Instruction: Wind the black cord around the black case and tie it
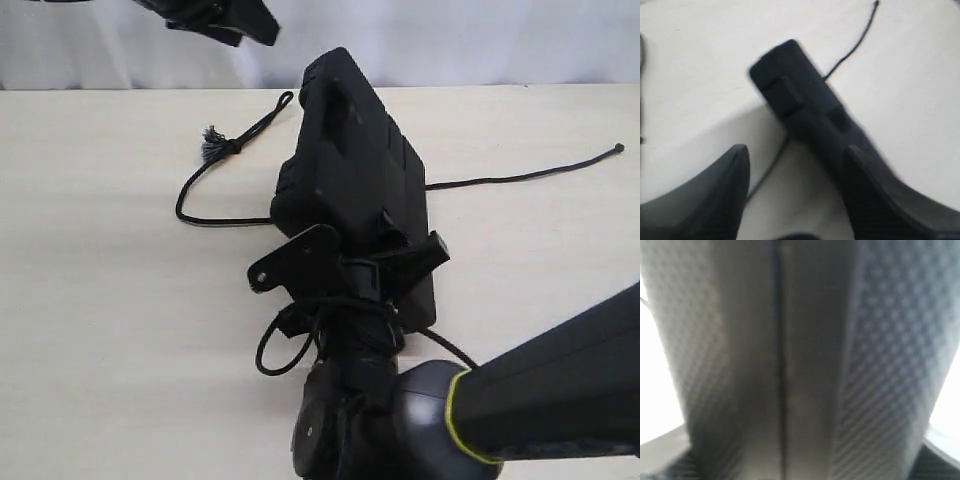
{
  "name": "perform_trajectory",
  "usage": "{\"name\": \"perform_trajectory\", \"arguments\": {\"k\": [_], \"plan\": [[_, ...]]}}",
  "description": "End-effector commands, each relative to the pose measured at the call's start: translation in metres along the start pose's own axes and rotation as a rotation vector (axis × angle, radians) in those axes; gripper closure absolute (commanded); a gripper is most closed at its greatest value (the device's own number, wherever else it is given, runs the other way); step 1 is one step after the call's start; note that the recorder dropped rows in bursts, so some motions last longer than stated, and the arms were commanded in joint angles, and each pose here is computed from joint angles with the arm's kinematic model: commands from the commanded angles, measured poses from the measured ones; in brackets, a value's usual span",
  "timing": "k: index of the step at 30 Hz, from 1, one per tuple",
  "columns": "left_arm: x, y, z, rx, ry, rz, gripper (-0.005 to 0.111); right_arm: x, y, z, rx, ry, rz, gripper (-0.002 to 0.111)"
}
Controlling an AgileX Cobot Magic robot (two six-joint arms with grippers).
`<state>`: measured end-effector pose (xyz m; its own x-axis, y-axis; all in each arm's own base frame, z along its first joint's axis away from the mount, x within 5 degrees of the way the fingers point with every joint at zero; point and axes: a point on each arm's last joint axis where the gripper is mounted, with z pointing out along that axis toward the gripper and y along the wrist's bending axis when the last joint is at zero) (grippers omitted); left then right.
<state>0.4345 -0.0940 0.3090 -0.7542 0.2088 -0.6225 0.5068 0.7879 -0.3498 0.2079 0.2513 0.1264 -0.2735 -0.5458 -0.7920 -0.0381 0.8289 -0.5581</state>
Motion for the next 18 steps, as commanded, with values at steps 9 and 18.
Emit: {"name": "perform_trajectory", "arguments": {"k": [9,18], "plan": [[0.088,0.091,0.067,-0.471,0.199,0.417,0.054,-0.058,-0.086,0.029,-0.195,0.064,0.256,0.104],[0.091,0.093,0.074,-0.460,0.191,0.403,0.054,-0.065,-0.114,0.043,-0.308,0.088,0.292,0.104]]}}
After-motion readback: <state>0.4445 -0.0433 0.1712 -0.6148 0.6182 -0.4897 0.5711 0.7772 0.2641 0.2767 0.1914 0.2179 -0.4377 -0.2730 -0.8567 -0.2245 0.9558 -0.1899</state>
